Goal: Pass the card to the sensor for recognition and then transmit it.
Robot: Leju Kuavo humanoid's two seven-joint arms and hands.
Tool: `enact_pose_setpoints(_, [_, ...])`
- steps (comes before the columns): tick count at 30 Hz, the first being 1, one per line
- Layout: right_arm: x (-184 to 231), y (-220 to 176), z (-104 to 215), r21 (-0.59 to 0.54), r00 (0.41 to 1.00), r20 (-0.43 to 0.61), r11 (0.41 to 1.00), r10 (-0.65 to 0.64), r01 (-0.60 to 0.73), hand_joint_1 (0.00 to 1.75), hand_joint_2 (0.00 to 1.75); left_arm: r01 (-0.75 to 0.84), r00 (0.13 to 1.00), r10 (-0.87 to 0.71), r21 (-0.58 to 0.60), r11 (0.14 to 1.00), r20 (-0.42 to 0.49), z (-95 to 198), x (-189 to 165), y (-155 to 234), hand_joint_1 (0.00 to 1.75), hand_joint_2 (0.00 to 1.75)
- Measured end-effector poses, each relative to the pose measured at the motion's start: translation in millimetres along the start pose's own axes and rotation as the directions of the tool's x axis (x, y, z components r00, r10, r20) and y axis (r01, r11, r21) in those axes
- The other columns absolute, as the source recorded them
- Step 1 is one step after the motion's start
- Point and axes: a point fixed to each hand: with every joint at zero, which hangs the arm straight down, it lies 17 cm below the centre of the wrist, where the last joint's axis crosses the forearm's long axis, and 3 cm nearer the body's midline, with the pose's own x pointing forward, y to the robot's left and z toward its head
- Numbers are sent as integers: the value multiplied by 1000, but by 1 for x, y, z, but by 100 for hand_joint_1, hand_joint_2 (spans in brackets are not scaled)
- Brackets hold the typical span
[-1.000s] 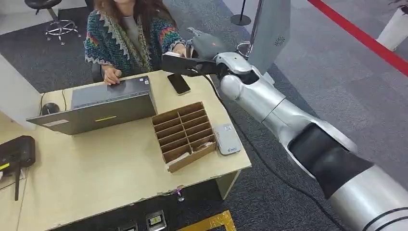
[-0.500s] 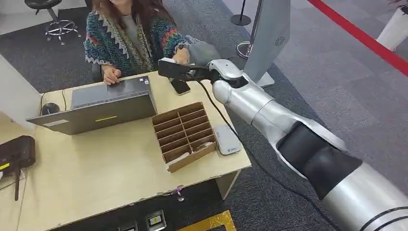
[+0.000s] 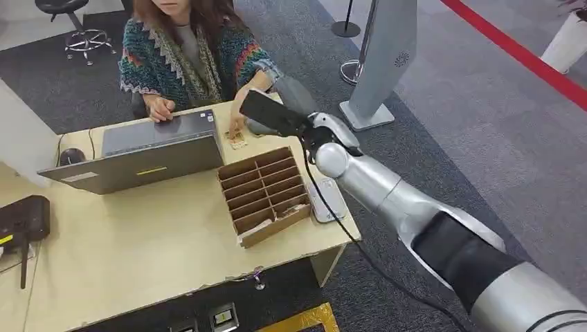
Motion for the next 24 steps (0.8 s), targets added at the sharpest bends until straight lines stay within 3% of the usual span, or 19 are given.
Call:
enact_pose_setpoints(9, [23,-12,92,-14,972,79,975,-219,221,0,175,-46,998,46,6,999,-47,3,-19,-1,0,0])
enact_pose_setpoints(14, [19,-25,121,-42,961,73,962,-267,271,0,175,-60,996,61,12,998,-61,2,-22,2,0,0])
enact_pose_setpoints(17, [2,-12,138,-15,969,17,969,-246,246,0,175,-56,997,56,7,998,-59,2,-22,2,0,0])
enact_pose_setpoints(24, [-21,24,163,107,996,-78,992,-52,60,0,175,-37,998,37,5,999,-47,-1,-21,6,0,0])
